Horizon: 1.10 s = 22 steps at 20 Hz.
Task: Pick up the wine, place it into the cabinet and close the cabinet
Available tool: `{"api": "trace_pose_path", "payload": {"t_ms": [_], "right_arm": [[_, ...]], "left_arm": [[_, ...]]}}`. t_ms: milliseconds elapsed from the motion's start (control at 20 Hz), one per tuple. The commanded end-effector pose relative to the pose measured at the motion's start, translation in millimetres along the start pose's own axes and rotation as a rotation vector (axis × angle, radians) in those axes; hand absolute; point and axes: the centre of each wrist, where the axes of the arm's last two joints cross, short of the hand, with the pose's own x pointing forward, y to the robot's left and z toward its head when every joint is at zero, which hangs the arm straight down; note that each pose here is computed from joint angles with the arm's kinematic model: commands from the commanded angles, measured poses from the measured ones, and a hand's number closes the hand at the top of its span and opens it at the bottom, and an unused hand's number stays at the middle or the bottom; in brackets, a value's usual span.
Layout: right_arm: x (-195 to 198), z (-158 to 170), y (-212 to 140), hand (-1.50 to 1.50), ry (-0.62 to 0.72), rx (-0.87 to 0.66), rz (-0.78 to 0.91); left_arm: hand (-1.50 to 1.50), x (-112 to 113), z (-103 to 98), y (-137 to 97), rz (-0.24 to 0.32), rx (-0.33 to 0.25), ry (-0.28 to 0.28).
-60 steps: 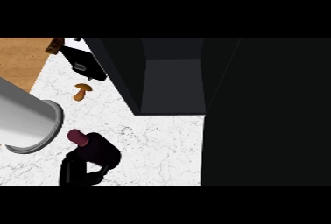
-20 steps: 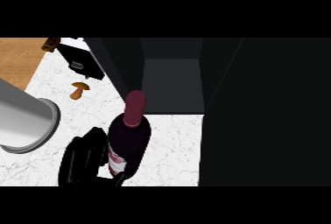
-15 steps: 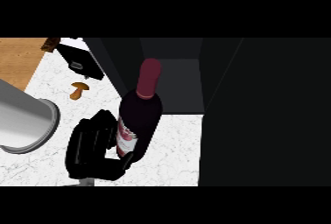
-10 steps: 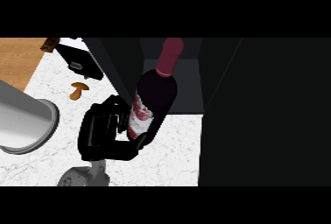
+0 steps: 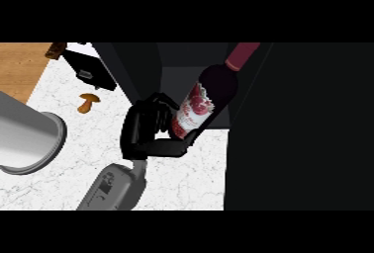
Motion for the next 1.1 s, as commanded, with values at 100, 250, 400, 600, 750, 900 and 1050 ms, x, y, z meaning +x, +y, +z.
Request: {"api": "trace_pose_path", "payload": {"t_ms": [100, 250, 400, 600, 750, 900, 1050], "right_arm": [[-12, -8, -11, -1.5, 0.004, -0.008, 0.008], [-11, 12, -6, -1.5, -0.009, -0.007, -0.009], [-9, 0, 0, -1.5, -0.002, 0.01, 0.003], [-16, -2, 0, -1.5, -0.005, -0.006, -0.021], [-14, -4, -19, -1.5, -0.01, -0.002, -0.009], [-7, 5, -2, -1.5, 0.006, 0.0, 0.006], [-6, -8, 9, -1.5, 0.022, 0.008, -0.01]], "left_arm": [[1.5, -25, 4, -12, -0.068, 0.001, 0.023], [1.5, -34, -9, -17, -0.047, 0.028, 0.028], [1.5, -35, 1, -29, -0.037, 0.044, 0.064], [1.5, -60, 3, -15, -0.077, 0.059, 0.072], [1.5, -76, 7, -2, -0.061, 0.088, 0.082], [1.5, -86, 8, 6, -0.057, 0.085, 0.104], [1.5, -82, -20, 5, -0.052, 0.097, 0.116]]}}
